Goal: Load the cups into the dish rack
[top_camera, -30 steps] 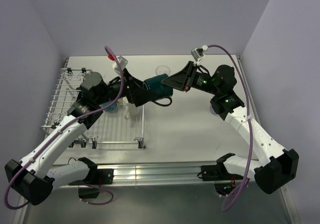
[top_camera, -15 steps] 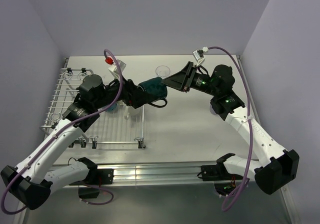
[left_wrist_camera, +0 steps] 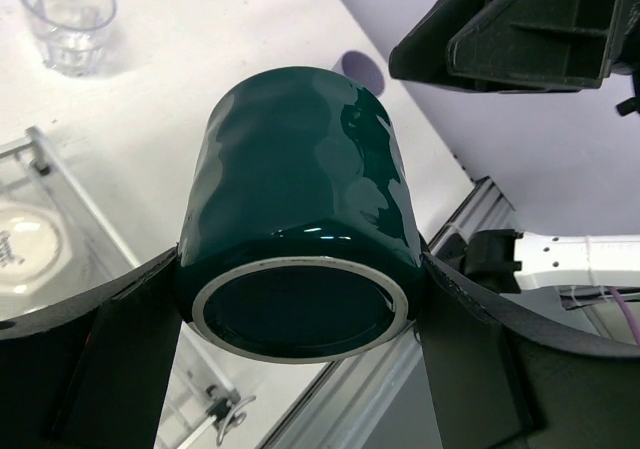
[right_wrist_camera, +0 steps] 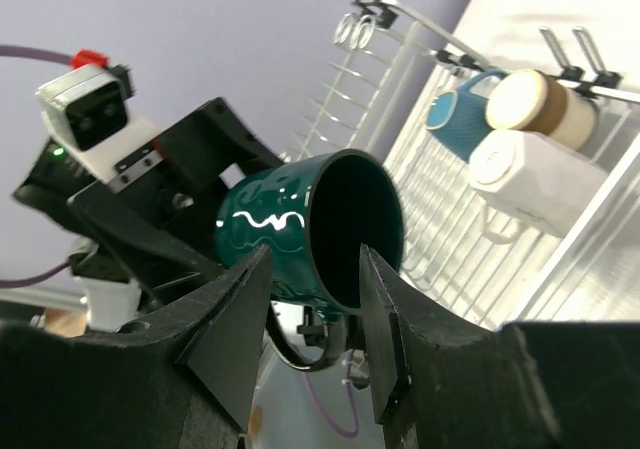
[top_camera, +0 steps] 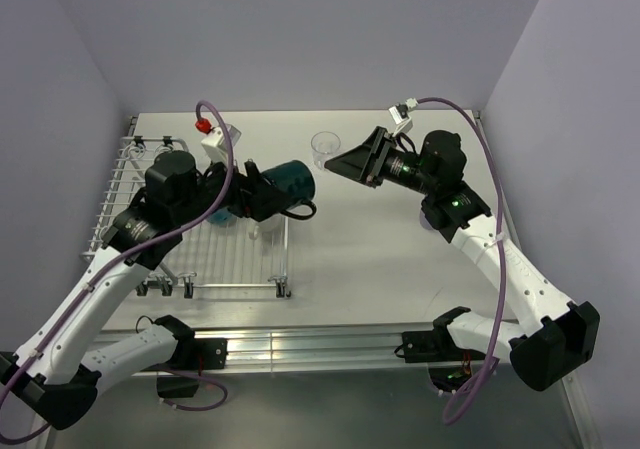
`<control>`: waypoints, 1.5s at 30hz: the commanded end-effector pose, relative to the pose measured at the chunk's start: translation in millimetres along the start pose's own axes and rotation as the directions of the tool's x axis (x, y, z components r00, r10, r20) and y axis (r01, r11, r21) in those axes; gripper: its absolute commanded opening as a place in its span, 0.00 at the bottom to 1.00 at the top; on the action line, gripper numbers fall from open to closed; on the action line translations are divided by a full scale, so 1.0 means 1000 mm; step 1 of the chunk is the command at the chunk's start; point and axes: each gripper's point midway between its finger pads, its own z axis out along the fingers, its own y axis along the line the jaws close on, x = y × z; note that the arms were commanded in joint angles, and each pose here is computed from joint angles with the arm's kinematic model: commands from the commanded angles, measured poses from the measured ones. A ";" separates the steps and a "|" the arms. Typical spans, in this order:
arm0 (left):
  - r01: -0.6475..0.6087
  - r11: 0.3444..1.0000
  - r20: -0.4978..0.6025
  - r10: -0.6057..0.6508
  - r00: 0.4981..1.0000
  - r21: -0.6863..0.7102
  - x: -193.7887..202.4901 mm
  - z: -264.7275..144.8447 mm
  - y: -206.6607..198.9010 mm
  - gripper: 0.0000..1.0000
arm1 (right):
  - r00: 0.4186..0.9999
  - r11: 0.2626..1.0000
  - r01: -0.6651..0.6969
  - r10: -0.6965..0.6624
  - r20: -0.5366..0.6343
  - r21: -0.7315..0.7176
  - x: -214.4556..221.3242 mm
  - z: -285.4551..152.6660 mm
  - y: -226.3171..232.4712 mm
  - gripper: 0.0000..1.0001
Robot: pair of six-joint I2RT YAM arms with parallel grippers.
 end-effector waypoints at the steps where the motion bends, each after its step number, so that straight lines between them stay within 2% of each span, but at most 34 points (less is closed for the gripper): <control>1: -0.059 0.998 0.104 0.060 0.993 -0.016 -0.036 -0.023 -0.015 0.00 | 0.997 0.998 0.064 -0.065 0.046 0.012 -0.010 -0.005 0.009 0.48; 4: -0.052 0.996 0.055 0.056 0.997 -0.079 -0.030 -0.029 -0.007 0.00 | 0.995 0.996 0.079 -0.081 0.053 0.038 -0.012 -0.005 0.004 0.48; 9: -0.053 0.964 -0.031 0.047 0.998 -0.261 -0.016 -0.046 0.023 0.00 | 0.995 0.991 0.087 -0.091 0.036 0.101 -0.009 -0.004 -0.010 0.49; 10: -0.051 0.951 -0.080 0.028 0.996 -0.304 -0.003 -0.052 0.031 0.00 | 0.996 0.989 0.081 -0.084 0.025 0.121 -0.007 -0.004 -0.015 0.49; 13: -0.059 0.910 -0.131 0.004 0.991 -0.411 0.011 -0.067 0.050 0.00 | 0.996 0.985 0.088 -0.091 0.014 0.147 -0.006 -0.003 -0.023 0.49; 17: -0.053 0.858 -0.161 -0.035 0.986 -0.510 0.023 -0.082 0.066 0.00 | 0.996 0.981 0.090 -0.090 -0.010 0.170 -0.002 0.000 -0.033 0.49; 20: -0.041 0.795 -0.168 -0.077 0.983 -0.606 0.032 -0.092 0.084 0.00 | 0.996 0.978 0.091 -0.088 -0.027 0.186 0.001 0.002 -0.040 0.49; 34: -0.110 0.651 -0.290 -0.176 0.941 -0.751 0.068 -0.086 0.128 0.00 | 0.994 0.973 0.092 -0.077 -0.079 0.213 0.014 0.006 -0.063 0.49; 45: -0.154 0.606 -0.363 -0.240 0.900 -0.781 0.093 -0.062 0.151 0.00 | 0.991 0.973 0.090 -0.067 -0.113 0.211 0.023 0.007 -0.069 0.49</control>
